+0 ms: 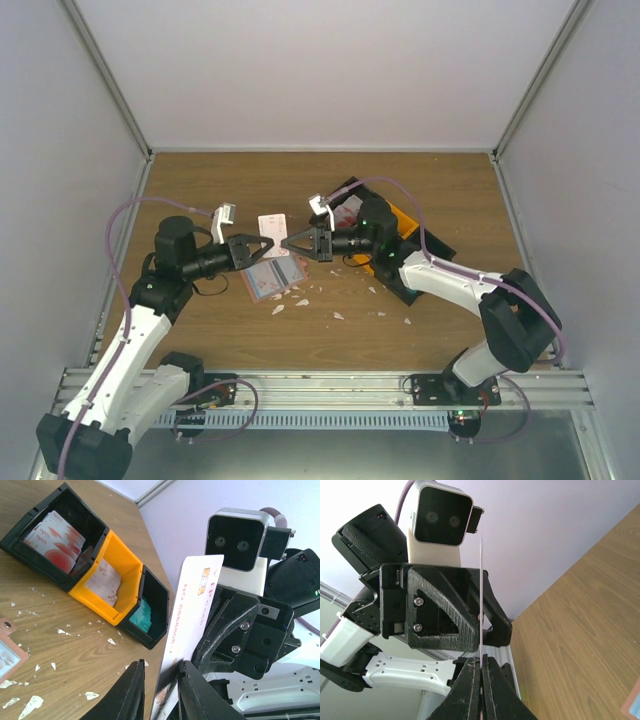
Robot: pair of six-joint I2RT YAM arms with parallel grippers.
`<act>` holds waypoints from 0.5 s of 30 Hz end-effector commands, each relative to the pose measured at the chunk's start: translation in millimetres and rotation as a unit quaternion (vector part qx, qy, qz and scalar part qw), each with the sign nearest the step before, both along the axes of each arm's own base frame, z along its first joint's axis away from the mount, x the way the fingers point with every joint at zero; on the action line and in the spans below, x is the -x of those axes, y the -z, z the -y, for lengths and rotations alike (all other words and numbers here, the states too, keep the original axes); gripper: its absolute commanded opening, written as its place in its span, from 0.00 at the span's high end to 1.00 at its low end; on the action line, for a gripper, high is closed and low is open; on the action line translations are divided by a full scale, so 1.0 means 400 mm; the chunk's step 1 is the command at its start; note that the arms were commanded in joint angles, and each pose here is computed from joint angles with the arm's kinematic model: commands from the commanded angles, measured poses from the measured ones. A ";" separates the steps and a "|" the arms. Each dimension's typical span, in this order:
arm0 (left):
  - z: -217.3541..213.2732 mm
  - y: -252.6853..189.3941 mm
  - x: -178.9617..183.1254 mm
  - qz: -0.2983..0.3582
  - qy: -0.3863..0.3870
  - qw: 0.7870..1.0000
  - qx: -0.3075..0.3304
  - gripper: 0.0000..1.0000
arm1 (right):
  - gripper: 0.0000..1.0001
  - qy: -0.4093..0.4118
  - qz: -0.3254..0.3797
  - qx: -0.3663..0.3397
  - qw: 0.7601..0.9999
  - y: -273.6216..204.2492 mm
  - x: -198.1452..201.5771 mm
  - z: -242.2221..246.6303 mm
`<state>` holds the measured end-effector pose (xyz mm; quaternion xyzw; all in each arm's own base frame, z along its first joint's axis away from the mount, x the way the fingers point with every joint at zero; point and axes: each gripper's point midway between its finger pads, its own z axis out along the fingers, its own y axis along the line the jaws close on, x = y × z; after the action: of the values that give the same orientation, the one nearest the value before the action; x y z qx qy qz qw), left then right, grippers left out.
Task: Put the credit cards into the card holder
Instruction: Adjust the credit card.
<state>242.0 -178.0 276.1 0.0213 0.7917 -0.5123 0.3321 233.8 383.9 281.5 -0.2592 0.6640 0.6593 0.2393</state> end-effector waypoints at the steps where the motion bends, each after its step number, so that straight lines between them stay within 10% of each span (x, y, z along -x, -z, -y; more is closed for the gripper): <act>1: -0.011 -0.029 -0.017 0.029 -0.011 1.000 0.002 0.79 | 0.99 -0.023 0.019 0.007 1.000 -0.005 0.018 0.017; 15: -0.003 0.013 -0.022 0.016 0.008 1.000 0.002 1.00 | 0.87 -0.029 -0.006 0.039 0.999 0.040 0.008 0.011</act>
<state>244.9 -178.3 275.3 0.0309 0.7880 -0.5201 0.3280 232.5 377.1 262.4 -0.2669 0.6865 0.6436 0.2079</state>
